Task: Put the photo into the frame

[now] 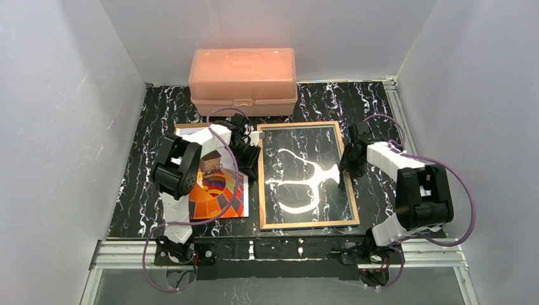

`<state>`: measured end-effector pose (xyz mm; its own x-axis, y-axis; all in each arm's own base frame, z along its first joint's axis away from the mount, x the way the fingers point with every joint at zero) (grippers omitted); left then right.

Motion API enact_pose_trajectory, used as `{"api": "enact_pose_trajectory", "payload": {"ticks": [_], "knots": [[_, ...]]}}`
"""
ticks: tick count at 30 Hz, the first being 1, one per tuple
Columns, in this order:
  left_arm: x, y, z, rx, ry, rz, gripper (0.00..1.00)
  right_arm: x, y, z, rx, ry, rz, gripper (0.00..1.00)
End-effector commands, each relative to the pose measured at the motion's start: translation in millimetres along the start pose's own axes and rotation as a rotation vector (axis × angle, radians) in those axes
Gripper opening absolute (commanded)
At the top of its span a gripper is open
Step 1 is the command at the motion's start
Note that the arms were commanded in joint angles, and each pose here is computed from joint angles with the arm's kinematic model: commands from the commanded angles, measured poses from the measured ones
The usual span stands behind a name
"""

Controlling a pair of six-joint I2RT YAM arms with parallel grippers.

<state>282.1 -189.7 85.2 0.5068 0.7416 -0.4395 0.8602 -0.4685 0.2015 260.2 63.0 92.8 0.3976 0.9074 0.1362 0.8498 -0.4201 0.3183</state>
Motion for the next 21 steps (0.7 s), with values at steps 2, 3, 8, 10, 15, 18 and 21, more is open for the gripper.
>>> {"api": "enact_pose_trajectory", "payload": {"ticks": [2, 3, 8, 10, 15, 18, 21], "knots": [[-0.1, 9.6, 3.7, 0.0, 0.025, 0.004, 0.22, 13.3, -1.9, -10.5, 0.013, 0.126, 0.028, 0.47], [0.7, 9.9, 4.7, 0.003, 0.028, 0.003, 0.22, 15.9, -1.2, -13.7, 0.012, 0.15, 0.029, 0.46], [2.8, 9.5, 7.5, 0.012, 0.033, 0.007, 0.21, 31.4, 0.1, -40.8, 0.019, 0.307, 0.037, 0.43], [3.0, 9.2, 8.0, 0.015, 0.033, 0.008, 0.21, 37.7, 0.1, -55.9, 0.017, 0.379, 0.044, 0.43], [3.3, 9.2, 8.5, 0.018, 0.033, 0.01, 0.2, 48.5, -1.2, -98.4, 0.008, 0.543, 0.059, 0.43], [3.8, 8.0, 9.2, 0.022, 0.033, 0.013, 0.2, 49.6, -4.6, -120.3, 0.004, 0.605, 0.054, 0.44], [4.4, 6.3, 10.1, 0.028, 0.034, 0.013, 0.2, 54.9, -8.8, -138.9, 0.015, 0.706, 0.05, 0.46]]}}
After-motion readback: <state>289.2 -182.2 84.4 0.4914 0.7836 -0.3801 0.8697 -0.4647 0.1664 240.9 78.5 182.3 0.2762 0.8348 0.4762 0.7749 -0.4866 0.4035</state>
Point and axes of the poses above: each gripper's point midway between its finger pads, its own z axis out along the fingers, its own x axis along the line the jaws close on, y = z × x, the point moved 7 cm from there along -z, back along the fingers, and after that the axes turned 7 degrees about z, right-handed, at the moved point
